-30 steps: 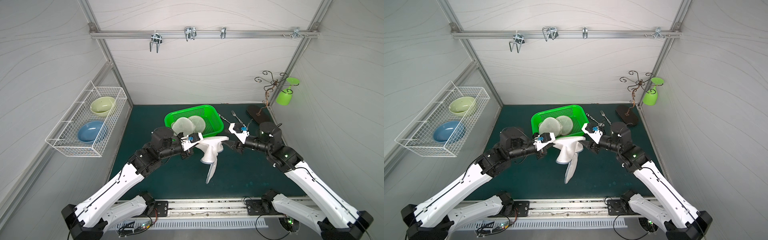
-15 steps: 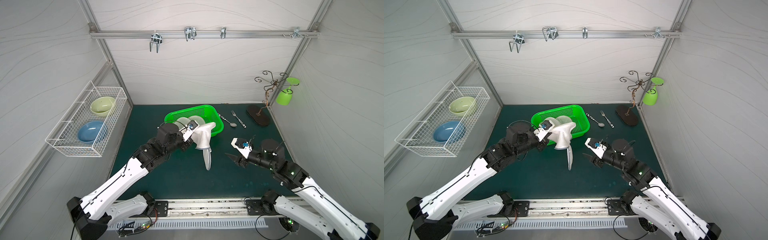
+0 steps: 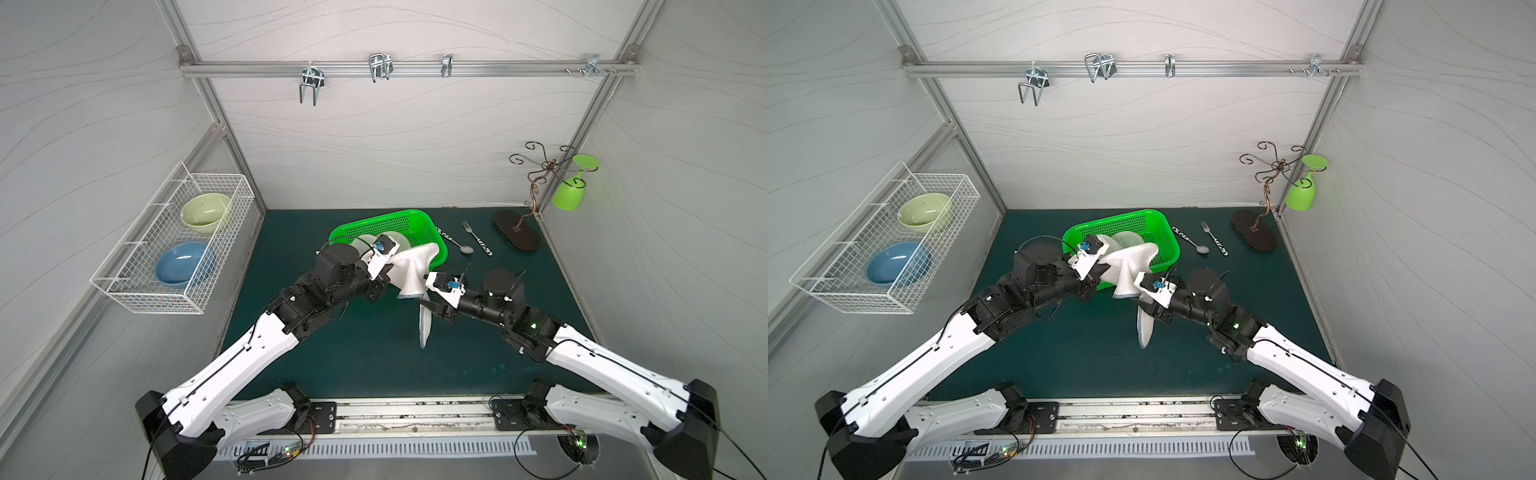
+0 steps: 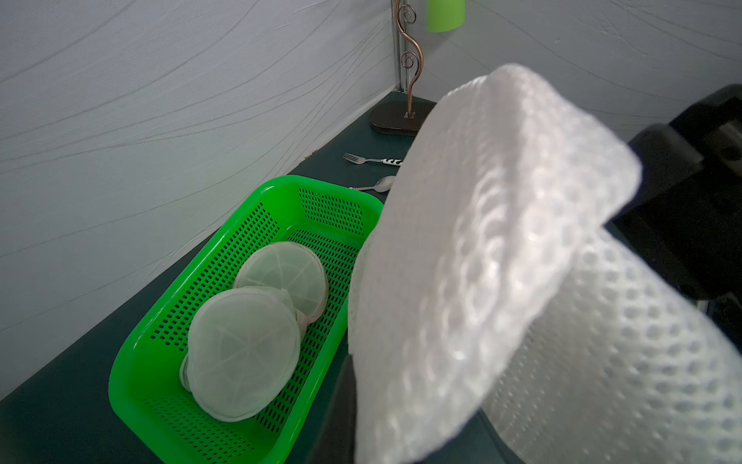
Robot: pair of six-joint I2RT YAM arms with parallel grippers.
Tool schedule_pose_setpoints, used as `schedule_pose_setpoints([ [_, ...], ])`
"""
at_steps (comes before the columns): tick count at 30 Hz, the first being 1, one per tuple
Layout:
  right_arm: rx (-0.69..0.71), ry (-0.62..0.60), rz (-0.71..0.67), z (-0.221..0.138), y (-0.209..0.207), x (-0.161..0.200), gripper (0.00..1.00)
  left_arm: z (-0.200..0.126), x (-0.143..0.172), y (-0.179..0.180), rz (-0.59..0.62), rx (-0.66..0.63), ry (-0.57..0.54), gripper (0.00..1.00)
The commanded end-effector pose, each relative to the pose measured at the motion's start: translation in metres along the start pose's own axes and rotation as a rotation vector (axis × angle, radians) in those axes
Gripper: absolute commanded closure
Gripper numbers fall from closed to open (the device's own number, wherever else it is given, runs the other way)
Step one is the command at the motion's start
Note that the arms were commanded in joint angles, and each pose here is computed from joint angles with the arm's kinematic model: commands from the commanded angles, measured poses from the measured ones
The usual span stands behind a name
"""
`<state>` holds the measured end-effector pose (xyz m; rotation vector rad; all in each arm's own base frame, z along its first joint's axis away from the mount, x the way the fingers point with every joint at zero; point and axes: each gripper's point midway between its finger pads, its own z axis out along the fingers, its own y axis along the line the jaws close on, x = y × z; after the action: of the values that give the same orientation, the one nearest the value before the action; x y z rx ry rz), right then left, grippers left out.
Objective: Turn the laundry bag inside out
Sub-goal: Turn over the laundry bag.
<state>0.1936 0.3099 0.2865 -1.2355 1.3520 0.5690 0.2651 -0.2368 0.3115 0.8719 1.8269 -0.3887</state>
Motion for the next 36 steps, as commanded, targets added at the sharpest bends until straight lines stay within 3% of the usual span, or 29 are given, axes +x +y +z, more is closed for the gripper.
schedule_pose_setpoints([
  [1, 0.117, -0.092, -0.052, -0.002, -0.022, -0.035, 0.49, -0.01, -0.037, 0.006, -0.044, -0.02, -0.11, 1.0],
  [7, 0.269, 0.005, -0.054, -0.011, -0.046, -0.021, 0.99, -0.014, -0.038, 0.019, -0.074, -0.093, -0.116, 1.0],
  [11, 0.165, 0.035, -0.04, -0.029, -0.02, -0.005, 1.0, -0.03, -0.038, 0.054, -0.104, -0.303, -0.126, 1.0],
  [16, -0.159, 0.094, 0.033, -0.058, 0.048, 0.021, 1.0, -0.053, -0.042, 0.081, -0.091, -0.48, -0.18, 1.0],
  [20, -0.226, 0.116, 0.122, -0.062, 0.061, 0.022, 1.0, -0.056, -0.044, 0.084, -0.019, -0.513, -0.206, 1.0],
  [23, -0.133, 0.067, 0.167, -0.047, 0.037, 0.001, 1.0, -0.045, -0.046, 0.072, 0.024, -0.436, -0.217, 1.0],
  [25, -0.019, 0.057, 0.203, -0.039, 0.01, -0.013, 0.6, -0.038, -0.048, 0.061, 0.007, -0.364, -0.218, 1.0],
  [27, 0.069, 0.06, 0.206, -0.039, -0.011, -0.025, 0.44, -0.03, -0.048, 0.043, 0.003, -0.237, -0.209, 1.0],
  [30, 0.082, 0.07, 0.164, -0.053, -0.025, -0.029, 0.36, -0.024, -0.041, 0.025, -0.047, -0.026, -0.19, 1.0],
  [32, 0.087, 0.082, 0.259, -0.068, -0.044, -0.021, 0.36, -0.022, -0.036, 0.018, -0.049, 0.064, -0.17, 1.0],
  [34, -0.014, 0.072, 0.375, -0.085, -0.049, -0.016, 0.33, -0.02, -0.031, 0.011, -0.005, 0.107, -0.152, 1.0],
  [36, -0.03, 0.063, 0.403, -0.095, -0.053, -0.01, 0.32, -0.019, -0.032, 0.005, 0.022, 0.163, -0.164, 1.0],
])
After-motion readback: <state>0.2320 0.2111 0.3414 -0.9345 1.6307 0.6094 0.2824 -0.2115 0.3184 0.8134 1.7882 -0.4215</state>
